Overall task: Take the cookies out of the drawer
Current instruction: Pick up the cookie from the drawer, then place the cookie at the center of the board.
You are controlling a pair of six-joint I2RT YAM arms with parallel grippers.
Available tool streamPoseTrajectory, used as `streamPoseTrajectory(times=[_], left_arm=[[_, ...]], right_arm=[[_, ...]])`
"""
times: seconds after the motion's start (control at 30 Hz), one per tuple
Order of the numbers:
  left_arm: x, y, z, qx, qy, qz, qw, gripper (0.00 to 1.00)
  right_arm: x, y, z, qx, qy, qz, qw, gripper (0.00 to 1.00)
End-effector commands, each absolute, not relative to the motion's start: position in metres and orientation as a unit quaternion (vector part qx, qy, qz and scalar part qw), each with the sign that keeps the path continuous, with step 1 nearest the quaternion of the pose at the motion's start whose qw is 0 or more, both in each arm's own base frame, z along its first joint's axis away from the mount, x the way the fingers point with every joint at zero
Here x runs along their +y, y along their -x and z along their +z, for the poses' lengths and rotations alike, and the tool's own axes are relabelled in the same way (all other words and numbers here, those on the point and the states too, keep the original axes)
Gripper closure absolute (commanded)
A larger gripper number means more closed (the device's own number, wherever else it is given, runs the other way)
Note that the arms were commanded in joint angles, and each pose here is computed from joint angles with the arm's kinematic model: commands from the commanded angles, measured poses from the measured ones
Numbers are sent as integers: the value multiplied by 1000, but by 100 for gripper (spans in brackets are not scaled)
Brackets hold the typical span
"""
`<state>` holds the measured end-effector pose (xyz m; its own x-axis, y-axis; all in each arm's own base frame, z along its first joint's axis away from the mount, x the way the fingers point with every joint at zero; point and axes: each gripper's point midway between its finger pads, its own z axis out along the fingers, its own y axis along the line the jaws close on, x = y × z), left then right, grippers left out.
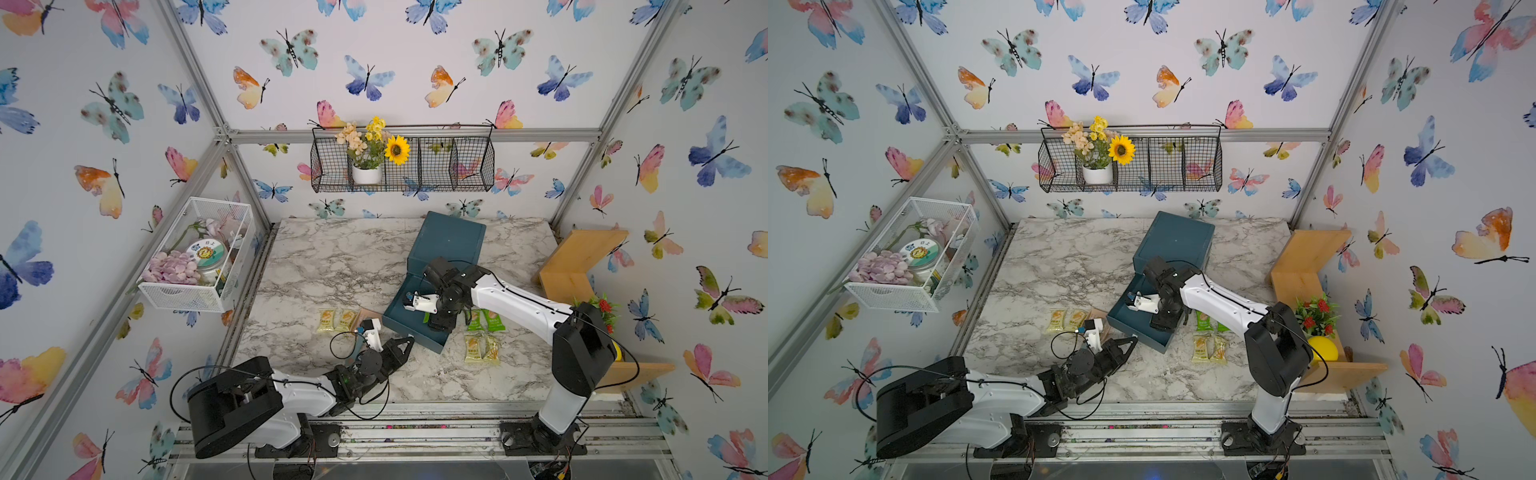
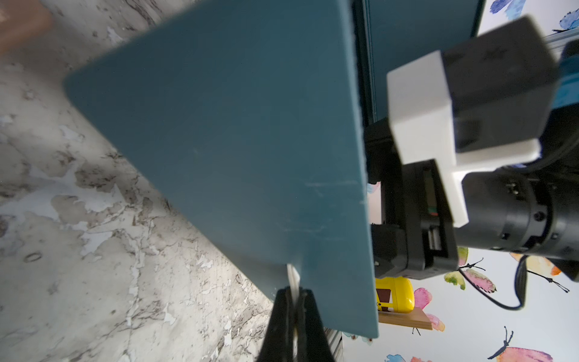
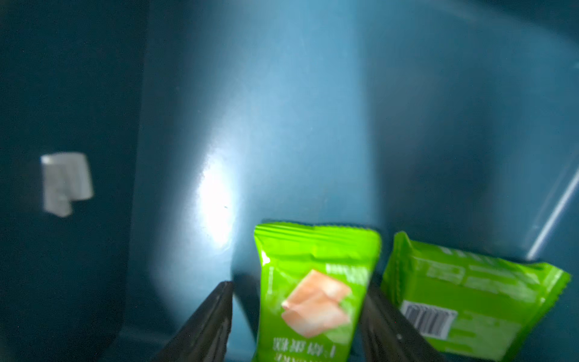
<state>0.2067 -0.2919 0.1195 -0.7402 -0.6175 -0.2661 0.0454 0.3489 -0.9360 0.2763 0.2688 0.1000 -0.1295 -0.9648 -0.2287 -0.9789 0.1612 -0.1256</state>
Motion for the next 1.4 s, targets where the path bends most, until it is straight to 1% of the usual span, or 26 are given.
streamPoseTrajectory(times=[0.0, 0.23, 0.37, 0.47, 0.9, 1.0, 1.17, 1.23, 1.3, 1.37], left_arm=[[-289, -214, 131, 747, 197, -543, 329, 100], [-290, -215, 131, 747, 197, -544, 328, 100], [-292, -214, 131, 747, 195, -545, 325, 100], [-293, -215, 132, 746, 196, -546, 326, 100], [-295, -217, 131, 747, 196, -544, 327, 100], [-294, -218, 131, 748, 197, -543, 327, 100], [-294, -218, 132, 748, 198, -542, 328, 100], [-294, -218, 132, 747, 198, -542, 329, 100], [-294, -218, 132, 748, 197, -542, 328, 100], [-294, -218, 132, 747, 197, -543, 329, 100]], right_arm=[[264, -269, 91, 756, 645, 35, 107, 37], [265, -272, 90, 757, 643, 31, 110, 45], [270, -274, 97, 758, 640, 38, 120, 50], [273, -273, 103, 756, 640, 47, 128, 52], [285, -274, 153, 745, 625, 76, 222, 59], [284, -280, 164, 757, 601, 71, 246, 63], [279, -281, 186, 787, 548, 77, 273, 67], [276, -282, 194, 804, 516, 81, 285, 68], [267, -289, 204, 833, 459, 71, 299, 72], [260, -287, 211, 852, 425, 72, 299, 75]])
